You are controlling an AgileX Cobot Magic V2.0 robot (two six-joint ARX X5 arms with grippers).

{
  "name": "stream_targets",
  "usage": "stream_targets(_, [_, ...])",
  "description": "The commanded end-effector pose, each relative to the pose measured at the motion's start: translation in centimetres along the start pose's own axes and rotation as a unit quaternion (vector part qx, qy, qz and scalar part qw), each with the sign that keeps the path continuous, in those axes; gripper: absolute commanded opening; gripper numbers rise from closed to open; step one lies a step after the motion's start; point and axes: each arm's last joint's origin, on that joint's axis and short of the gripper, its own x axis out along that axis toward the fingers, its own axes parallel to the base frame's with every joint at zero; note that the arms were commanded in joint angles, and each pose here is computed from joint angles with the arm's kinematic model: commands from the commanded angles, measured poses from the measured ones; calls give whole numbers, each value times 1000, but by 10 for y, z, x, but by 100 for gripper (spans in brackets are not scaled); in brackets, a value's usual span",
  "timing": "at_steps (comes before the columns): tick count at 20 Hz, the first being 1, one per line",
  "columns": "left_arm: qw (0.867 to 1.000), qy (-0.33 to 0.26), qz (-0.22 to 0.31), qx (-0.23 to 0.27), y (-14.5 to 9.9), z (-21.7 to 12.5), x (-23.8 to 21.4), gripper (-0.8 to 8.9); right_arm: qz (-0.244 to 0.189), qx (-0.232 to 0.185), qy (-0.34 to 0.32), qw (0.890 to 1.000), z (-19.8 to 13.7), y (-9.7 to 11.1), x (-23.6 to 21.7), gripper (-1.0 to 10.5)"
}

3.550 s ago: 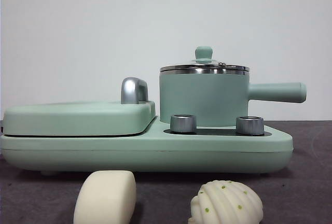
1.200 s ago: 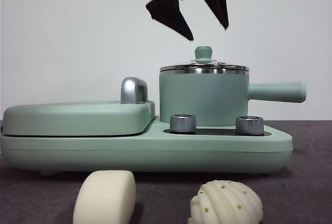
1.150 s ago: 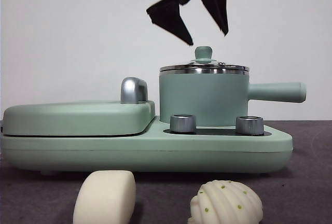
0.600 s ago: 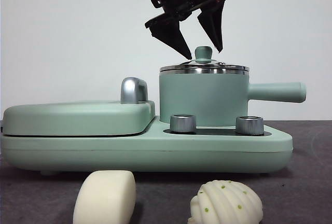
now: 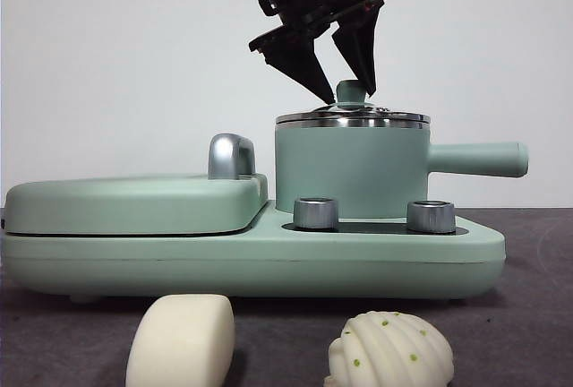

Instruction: Put the buns in a small steamer

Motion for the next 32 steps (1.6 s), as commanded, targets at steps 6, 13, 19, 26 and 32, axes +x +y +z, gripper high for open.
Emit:
stream_targets(6, [1000, 14, -6, 19, -5, 0, 15, 238, 2, -9, -6, 1000, 4, 2, -1, 447])
stream_targets(13, [1000, 13, -6, 26, -6, 0, 16, 15, 2, -9, -6, 1000, 4, 2, -1, 447])
stream_targets(19, [999, -23, 0, 29, -2, 22, -19, 15, 8, -3, -7, 1000, 5, 3, 0, 431])
stream_targets(26, [998, -58, 30, 8, 29, 41, -69, 15, 67, 90, 65, 992, 11, -4, 31, 415])
stream_targets(32, [994, -55, 84, -47, 93, 33, -87, 15, 59, 103, 171, 978, 13, 24, 92, 415])
